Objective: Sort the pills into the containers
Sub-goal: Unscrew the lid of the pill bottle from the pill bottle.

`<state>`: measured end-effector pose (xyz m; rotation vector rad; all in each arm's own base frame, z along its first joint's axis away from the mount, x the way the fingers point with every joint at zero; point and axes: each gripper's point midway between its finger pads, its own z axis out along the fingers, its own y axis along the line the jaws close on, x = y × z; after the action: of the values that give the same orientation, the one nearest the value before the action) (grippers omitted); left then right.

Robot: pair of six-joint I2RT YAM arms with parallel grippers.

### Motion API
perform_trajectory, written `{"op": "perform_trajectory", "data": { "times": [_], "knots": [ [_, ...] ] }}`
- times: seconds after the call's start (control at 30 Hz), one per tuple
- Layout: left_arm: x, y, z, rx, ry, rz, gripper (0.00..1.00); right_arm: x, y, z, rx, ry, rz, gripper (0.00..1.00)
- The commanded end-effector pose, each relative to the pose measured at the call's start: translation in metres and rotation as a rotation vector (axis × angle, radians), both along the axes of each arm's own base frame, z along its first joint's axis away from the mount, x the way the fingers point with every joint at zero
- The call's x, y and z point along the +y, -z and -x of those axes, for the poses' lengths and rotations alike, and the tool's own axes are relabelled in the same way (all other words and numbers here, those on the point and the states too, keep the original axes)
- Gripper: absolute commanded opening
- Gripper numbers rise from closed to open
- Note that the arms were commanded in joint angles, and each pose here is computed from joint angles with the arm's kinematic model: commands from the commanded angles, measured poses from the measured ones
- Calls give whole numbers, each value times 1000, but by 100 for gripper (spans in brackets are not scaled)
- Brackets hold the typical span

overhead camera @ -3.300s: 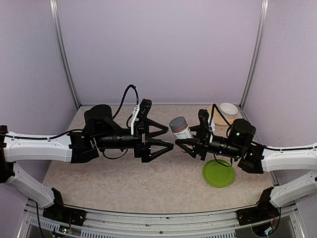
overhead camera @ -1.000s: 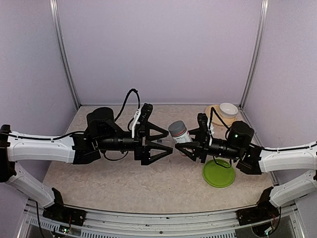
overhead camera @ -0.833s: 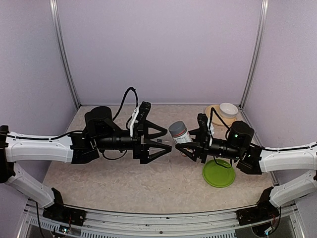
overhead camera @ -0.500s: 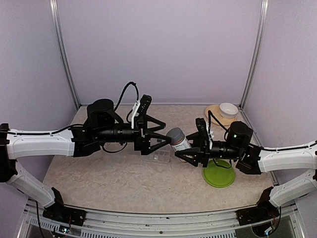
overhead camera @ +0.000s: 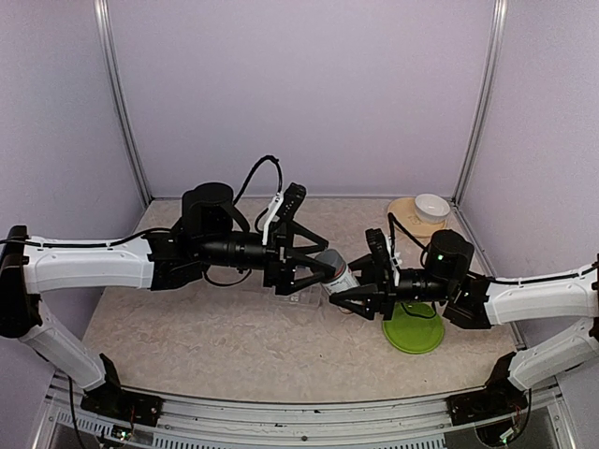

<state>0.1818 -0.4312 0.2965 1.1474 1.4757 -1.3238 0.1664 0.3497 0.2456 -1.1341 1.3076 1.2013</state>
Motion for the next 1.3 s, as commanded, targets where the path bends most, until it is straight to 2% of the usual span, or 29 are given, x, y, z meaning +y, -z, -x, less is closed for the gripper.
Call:
{"op": "perform_trajectory", "data": {
  "times": [0.0, 0.17, 0.3, 0.47, 0.57, 0.83, 1.27],
  "knots": [
    [-5, -7, 2, -27, 20, 7, 86, 6, -20, 0, -52, -16, -46, 21],
    [-5, -5, 3, -21, 28, 2, 75, 6, -19, -1, -55, -13, -42, 21],
    [-6, -2, 4, -17, 37, -3, 71, 5, -19, -2, -55, -8, -41, 21],
    [-6, 0, 5, -12, 41, -4, 58, 5, -16, -3, -53, 2, -37, 21],
    [-5, -1, 4, -6, 32, 0, 53, 4, -14, -4, -55, 14, -34, 21],
    [-4, -2, -10, 69, -57, -4, 50, -3, -5, -14, -83, 94, -23, 19],
    [6, 15, -49, 258, -305, -80, 49, -15, 13, -39, -124, 268, 27, 17]
  ]
}}
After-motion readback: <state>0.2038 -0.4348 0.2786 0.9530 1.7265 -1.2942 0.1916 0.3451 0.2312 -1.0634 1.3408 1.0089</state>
